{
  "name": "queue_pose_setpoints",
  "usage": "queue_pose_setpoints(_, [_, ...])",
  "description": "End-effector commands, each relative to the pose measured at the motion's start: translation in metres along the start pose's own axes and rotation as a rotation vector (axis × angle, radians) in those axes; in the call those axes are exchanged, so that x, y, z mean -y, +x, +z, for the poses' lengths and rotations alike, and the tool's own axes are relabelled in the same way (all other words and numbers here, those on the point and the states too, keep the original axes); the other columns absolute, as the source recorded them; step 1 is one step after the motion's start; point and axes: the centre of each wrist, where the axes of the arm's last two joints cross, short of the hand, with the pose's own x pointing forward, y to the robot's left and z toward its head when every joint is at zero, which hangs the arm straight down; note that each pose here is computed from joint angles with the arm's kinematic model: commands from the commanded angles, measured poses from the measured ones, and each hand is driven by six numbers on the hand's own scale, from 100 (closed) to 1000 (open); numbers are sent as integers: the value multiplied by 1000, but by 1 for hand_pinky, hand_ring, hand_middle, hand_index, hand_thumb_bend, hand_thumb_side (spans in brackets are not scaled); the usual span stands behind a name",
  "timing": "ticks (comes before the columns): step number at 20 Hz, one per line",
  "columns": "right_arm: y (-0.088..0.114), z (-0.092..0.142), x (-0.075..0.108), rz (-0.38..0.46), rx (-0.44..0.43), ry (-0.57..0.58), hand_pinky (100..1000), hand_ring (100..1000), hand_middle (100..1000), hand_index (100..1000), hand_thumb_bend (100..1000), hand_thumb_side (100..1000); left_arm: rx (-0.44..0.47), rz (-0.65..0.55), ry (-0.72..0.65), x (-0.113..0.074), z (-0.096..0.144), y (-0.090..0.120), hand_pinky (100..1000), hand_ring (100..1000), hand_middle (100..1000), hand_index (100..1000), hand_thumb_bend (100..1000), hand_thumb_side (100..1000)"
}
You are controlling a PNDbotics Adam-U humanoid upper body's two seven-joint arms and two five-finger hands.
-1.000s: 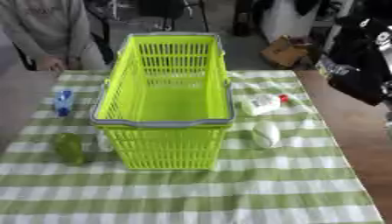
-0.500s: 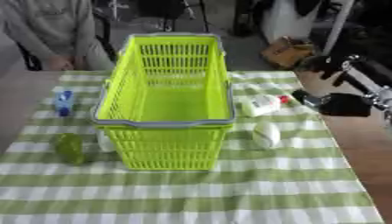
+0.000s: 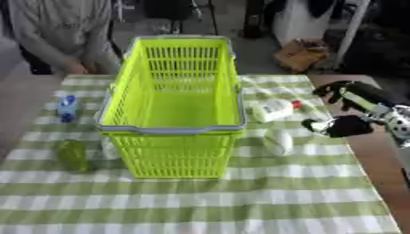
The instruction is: Pick up objects on the table and place them in the box.
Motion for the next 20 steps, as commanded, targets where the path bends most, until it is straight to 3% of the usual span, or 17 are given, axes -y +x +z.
queue_pose_setpoints(1, [1, -10, 1, 61, -9, 20, 685, 798, 865, 912, 517, 456, 26, -6, -14, -1, -6, 5, 582, 778, 691, 758, 233, 1000])
queue_pose_setpoints(11, [19, -43, -25, 111, 78, 163, 687, 794, 871, 900, 514, 439, 25, -1, -19, -1, -6, 5, 581, 778, 691, 758, 232, 1000])
queue_pose_setpoints(20, [30, -57, -41, 154, 129, 235, 689, 793, 877, 896, 511, 436, 24, 2, -20, 0, -5, 5, 581, 778, 691, 759, 231, 1000])
